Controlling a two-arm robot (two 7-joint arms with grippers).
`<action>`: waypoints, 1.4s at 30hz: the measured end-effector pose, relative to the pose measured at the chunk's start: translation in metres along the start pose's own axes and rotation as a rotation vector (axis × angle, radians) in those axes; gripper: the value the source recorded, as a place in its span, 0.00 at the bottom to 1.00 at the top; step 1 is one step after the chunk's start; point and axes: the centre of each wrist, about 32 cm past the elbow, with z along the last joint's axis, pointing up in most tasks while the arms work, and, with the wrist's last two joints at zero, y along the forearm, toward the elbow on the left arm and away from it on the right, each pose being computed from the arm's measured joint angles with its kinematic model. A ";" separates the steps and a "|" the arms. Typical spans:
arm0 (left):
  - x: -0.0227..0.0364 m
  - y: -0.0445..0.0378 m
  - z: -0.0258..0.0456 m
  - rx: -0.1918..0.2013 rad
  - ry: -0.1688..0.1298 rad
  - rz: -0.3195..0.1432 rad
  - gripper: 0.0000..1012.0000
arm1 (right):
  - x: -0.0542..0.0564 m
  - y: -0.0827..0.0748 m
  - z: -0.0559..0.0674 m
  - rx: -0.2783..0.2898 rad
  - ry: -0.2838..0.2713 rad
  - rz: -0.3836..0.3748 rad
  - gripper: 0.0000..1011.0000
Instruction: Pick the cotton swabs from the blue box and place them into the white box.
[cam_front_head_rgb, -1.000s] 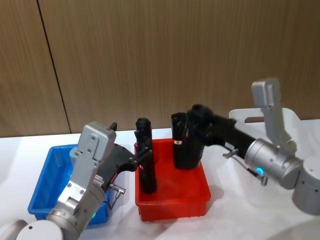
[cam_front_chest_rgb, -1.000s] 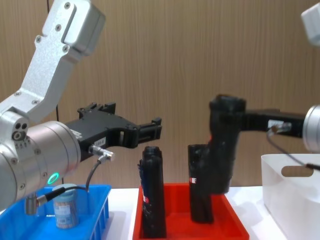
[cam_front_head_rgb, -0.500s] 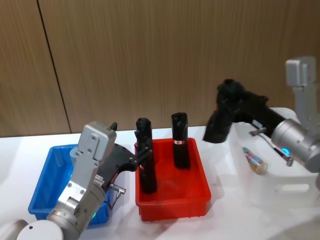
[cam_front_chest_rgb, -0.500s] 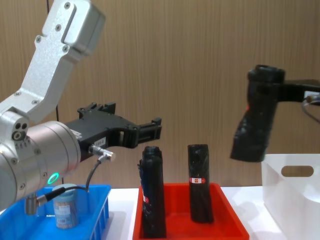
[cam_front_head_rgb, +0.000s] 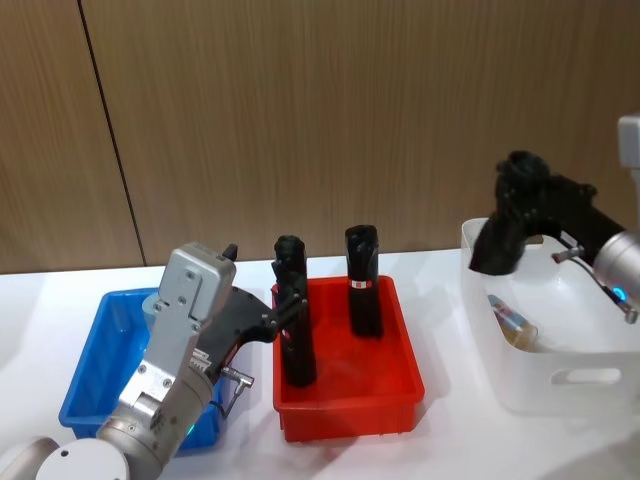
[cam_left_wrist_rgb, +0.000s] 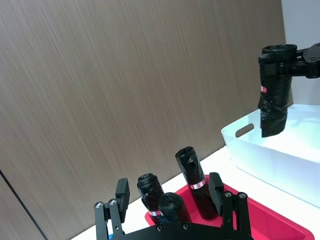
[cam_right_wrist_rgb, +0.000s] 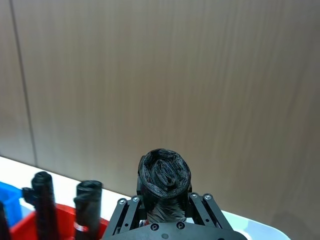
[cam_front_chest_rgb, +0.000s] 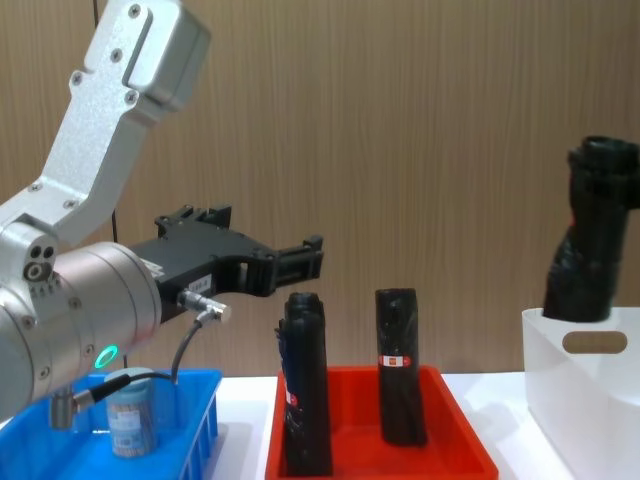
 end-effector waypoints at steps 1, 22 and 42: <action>0.0000 0.0000 0.0000 0.000 0.000 0.000 0.99 | 0.002 0.000 -0.001 -0.003 -0.005 -0.006 0.37; 0.0000 0.0000 0.0000 0.000 0.000 0.000 0.99 | 0.031 -0.004 -0.032 -0.100 0.018 -0.080 0.56; 0.0000 0.0000 0.0000 0.000 0.000 0.000 0.99 | 0.035 -0.006 -0.043 -0.120 0.045 -0.091 0.99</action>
